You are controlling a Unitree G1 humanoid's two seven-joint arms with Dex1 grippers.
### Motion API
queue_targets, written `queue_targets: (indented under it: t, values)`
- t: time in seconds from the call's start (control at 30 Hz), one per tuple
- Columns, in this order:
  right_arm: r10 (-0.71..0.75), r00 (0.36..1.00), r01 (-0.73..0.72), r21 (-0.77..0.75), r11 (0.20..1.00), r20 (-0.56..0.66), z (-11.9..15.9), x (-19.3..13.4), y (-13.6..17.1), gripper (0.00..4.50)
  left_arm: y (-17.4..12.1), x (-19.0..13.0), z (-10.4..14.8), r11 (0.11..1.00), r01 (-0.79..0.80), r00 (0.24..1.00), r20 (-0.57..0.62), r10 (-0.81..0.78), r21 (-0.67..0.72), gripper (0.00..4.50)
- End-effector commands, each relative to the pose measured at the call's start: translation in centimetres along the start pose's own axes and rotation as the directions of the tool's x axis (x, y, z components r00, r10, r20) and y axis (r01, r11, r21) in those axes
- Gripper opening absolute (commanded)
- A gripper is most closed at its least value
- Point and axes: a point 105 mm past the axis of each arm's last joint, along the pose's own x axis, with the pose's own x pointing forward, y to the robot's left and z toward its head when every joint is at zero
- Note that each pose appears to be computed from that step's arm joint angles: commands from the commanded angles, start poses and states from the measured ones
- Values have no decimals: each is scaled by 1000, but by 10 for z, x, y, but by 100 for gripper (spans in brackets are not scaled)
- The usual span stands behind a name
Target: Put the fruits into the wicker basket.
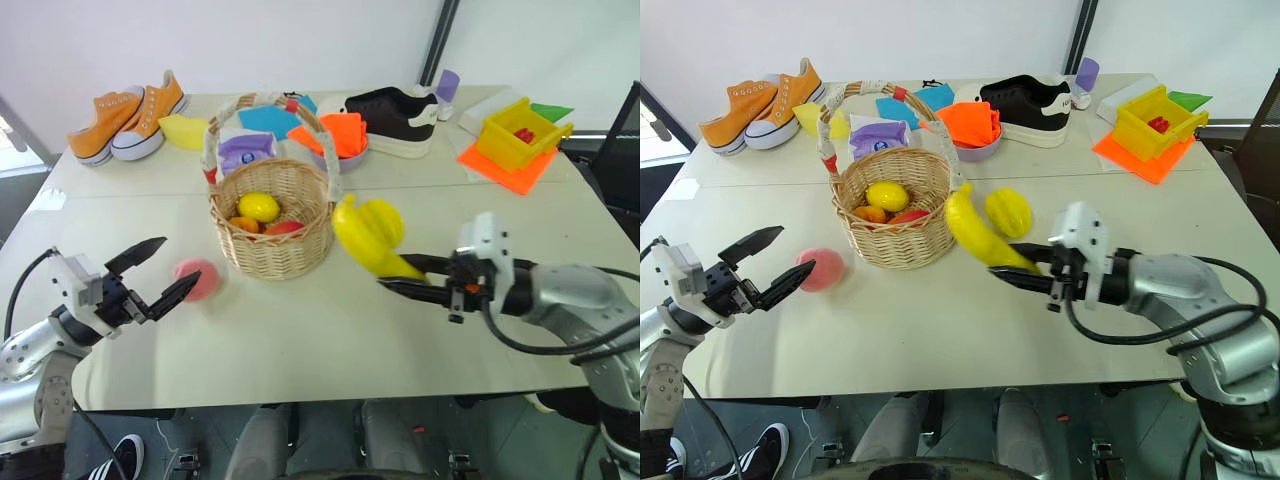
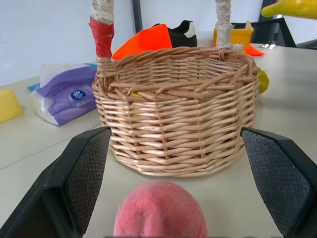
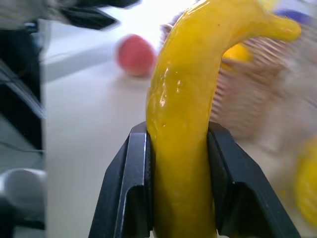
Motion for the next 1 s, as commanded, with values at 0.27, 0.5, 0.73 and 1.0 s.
queue_targets:
  t: [0.27,0.5,0.73,1.0]
  values:
    - [-81,996,81,-14,997,48,27,94,-37,80,17,-2,17,993,-78,995,69,72,91,450]
    - [-181,982,176,103,979,47,39,126,-51,80,1,4,22,998,-18,996,84,12,68,450]
    - [-238,969,227,150,962,60,44,130,-64,184,-4,10,20,998,-3,997,83,-2,65,450]
    - [-235,969,223,131,966,82,43,115,-60,447,-3,7,17,998,-9,997,75,4,56,450]
